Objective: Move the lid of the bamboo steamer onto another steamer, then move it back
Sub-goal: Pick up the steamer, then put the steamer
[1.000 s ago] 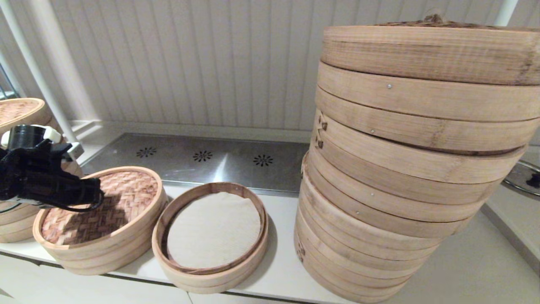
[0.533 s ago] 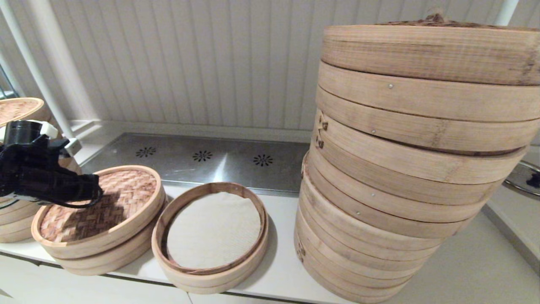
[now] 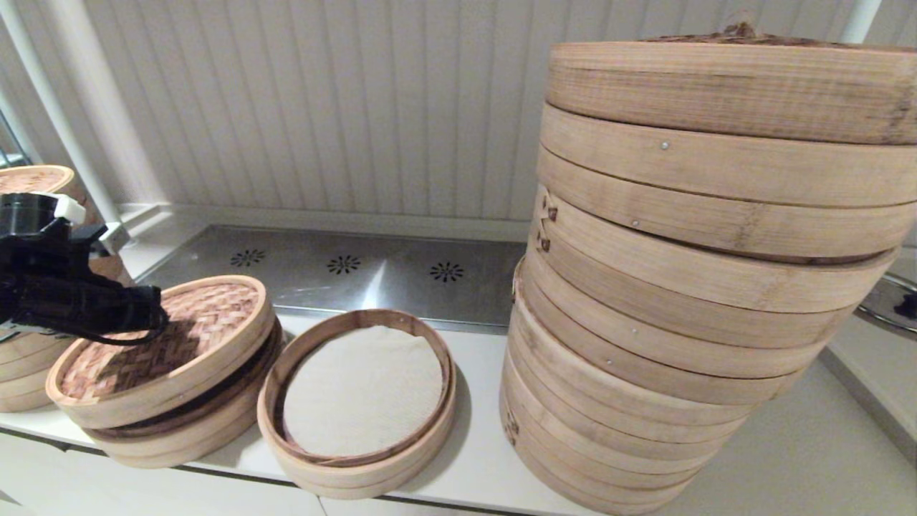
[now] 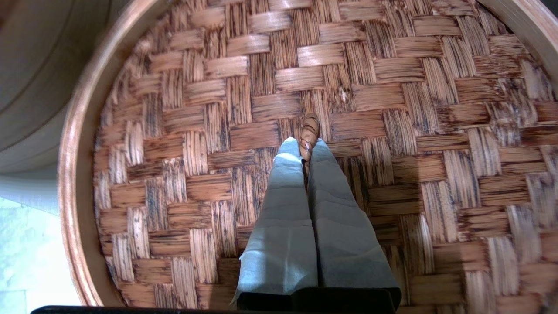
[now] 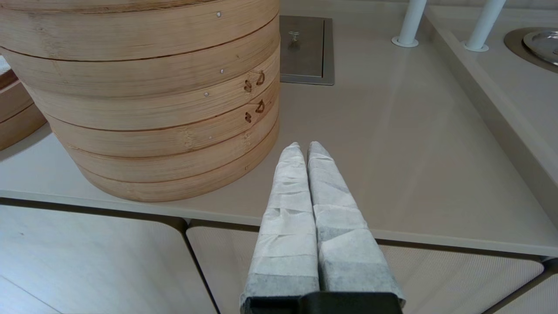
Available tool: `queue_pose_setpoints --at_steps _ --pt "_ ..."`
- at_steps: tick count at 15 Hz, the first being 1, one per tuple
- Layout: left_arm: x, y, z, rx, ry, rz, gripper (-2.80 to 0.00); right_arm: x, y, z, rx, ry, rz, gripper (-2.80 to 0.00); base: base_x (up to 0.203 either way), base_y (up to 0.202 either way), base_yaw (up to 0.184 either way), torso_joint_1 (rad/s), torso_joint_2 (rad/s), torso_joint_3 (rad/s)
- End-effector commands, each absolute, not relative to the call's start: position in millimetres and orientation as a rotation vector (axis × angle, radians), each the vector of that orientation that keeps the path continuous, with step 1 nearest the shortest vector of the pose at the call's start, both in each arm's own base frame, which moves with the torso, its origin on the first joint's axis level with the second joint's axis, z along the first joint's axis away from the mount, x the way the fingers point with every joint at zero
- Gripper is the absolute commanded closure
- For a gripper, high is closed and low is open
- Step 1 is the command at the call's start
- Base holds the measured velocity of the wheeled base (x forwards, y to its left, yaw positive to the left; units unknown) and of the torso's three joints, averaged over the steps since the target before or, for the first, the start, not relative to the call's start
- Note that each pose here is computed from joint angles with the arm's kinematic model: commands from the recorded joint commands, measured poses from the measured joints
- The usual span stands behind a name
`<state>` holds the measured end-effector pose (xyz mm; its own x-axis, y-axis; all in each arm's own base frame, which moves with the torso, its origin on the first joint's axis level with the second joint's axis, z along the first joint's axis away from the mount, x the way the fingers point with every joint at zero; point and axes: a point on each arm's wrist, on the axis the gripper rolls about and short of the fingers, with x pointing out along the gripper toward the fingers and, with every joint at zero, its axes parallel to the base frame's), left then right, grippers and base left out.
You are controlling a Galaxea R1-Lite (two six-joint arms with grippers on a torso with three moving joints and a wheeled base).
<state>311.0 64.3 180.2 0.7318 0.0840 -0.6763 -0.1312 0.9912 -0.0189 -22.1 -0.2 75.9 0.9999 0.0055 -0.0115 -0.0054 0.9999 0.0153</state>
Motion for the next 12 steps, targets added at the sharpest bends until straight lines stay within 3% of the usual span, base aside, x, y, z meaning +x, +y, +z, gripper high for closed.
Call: queue_pose_setpoints --at_steps 1,12 --pt "307.3 63.4 187.1 -0.064 0.719 0.118 0.00 -22.0 -0.2 75.7 0.015 0.012 0.006 0.00 0.000 0.000 0.000 0.000 0.00 0.000" --pt "309.0 40.5 204.2 -0.088 0.662 0.069 0.00 -22.1 -0.2 76.0 0.015 0.011 0.006 0.00 0.000 0.000 0.000 0.000 0.00 0.000"
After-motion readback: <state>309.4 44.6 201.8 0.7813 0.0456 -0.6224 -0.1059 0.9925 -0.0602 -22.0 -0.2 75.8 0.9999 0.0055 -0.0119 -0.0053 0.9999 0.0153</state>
